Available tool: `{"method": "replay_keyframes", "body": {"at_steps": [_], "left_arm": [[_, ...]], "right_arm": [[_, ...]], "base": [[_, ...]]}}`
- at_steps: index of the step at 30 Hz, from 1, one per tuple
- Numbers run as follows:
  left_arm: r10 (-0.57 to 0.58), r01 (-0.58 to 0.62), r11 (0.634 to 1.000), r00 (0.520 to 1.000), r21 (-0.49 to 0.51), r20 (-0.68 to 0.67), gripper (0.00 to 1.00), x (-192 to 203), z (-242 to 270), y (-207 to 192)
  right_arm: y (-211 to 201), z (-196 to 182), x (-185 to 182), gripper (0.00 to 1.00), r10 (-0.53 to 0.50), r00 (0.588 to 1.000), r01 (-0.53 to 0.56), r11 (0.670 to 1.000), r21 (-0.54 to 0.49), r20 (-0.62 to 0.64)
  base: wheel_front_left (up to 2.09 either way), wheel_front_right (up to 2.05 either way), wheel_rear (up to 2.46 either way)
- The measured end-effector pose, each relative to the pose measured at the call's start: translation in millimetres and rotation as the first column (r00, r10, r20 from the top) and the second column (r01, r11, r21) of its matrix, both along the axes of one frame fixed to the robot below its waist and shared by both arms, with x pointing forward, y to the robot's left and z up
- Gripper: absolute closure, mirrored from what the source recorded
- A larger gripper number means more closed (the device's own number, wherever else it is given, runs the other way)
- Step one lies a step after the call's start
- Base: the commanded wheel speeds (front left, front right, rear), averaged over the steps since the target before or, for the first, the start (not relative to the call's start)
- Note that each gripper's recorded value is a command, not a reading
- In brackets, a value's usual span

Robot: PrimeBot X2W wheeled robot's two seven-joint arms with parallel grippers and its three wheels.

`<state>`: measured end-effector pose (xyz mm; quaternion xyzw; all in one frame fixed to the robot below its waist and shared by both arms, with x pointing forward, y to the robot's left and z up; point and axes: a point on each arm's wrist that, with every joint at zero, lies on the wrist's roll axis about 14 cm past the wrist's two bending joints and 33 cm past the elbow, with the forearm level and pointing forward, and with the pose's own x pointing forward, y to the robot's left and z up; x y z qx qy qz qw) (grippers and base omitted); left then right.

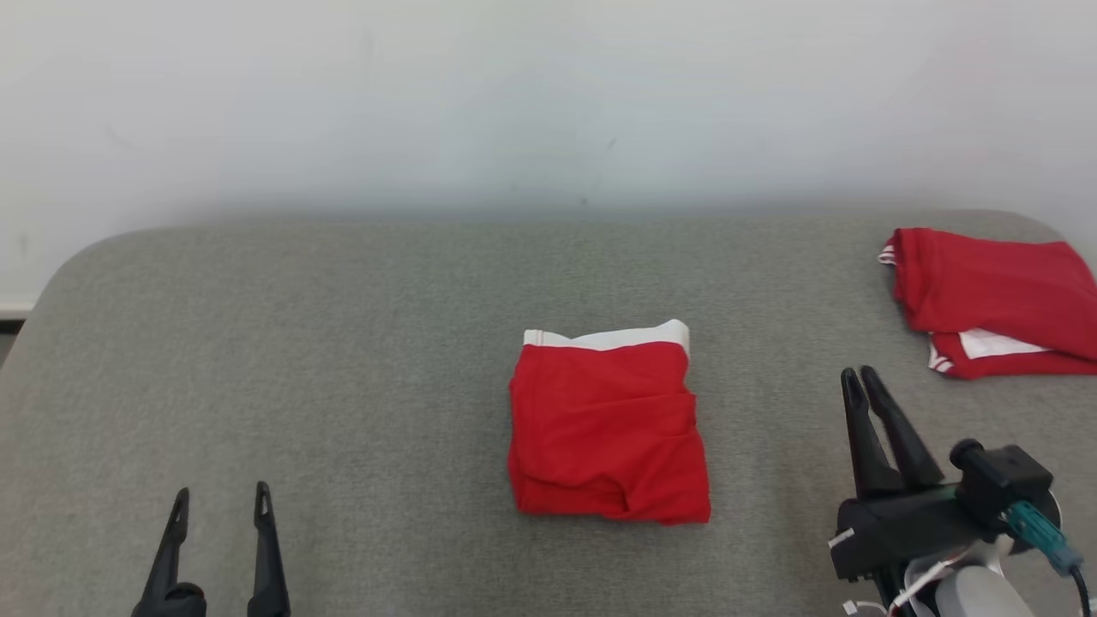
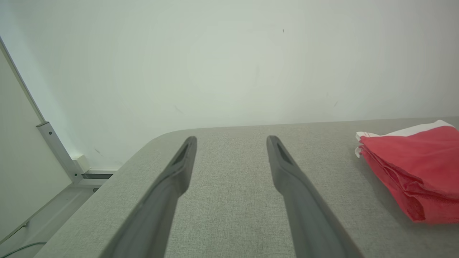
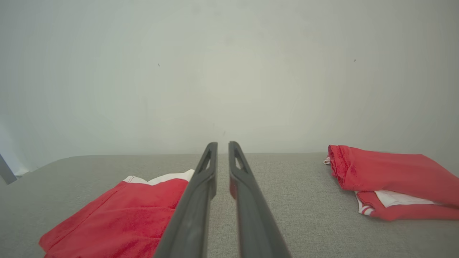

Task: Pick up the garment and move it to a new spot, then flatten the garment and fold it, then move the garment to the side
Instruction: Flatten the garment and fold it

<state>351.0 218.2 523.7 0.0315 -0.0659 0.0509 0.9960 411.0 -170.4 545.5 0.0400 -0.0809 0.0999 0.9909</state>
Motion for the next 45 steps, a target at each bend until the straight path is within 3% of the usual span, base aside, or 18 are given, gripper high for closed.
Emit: {"method": "replay_keyframes", "body": {"at_steps": [1,2,12,17,45], "left_arm": [[-0.004,0.004,1.000,1.000,0.003,0.002,0.00,0,1,-1],[-0.007,0.007,1.000,1.000,0.006,0.005,0.00,1,2,-2],[-0.049,0.049,0.998,0.999,0.046,0.003,0.00,-3,2,-12],[-0.058,0.060,0.997,0.998,0.051,-0.031,0.00,-8,-6,-15],[-0.070,0.070,0.998,0.997,-0.002,-0.027,0.00,-20,18,-11]], "right_arm": [[-6,0,-5,0.11,-0.018,1.000,0.018,1.000,0.000,0.003],[-11,2,-9,0.00,-0.033,0.999,0.033,0.999,0.005,0.009],[-20,-9,-49,0.00,-0.115,0.993,0.115,0.992,0.056,-0.008],[-19,-17,-59,0.00,-0.126,0.991,0.128,0.991,0.034,-0.034],[-5,-12,-64,0.00,-0.109,0.987,0.108,0.994,-0.017,-0.118]], "base": [[0.00,0.00,0.00],[0.00,0.00,0.00],[0.00,0.00,0.00],[0.00,0.00,0.00],[0.00,0.00,0.00]]}}
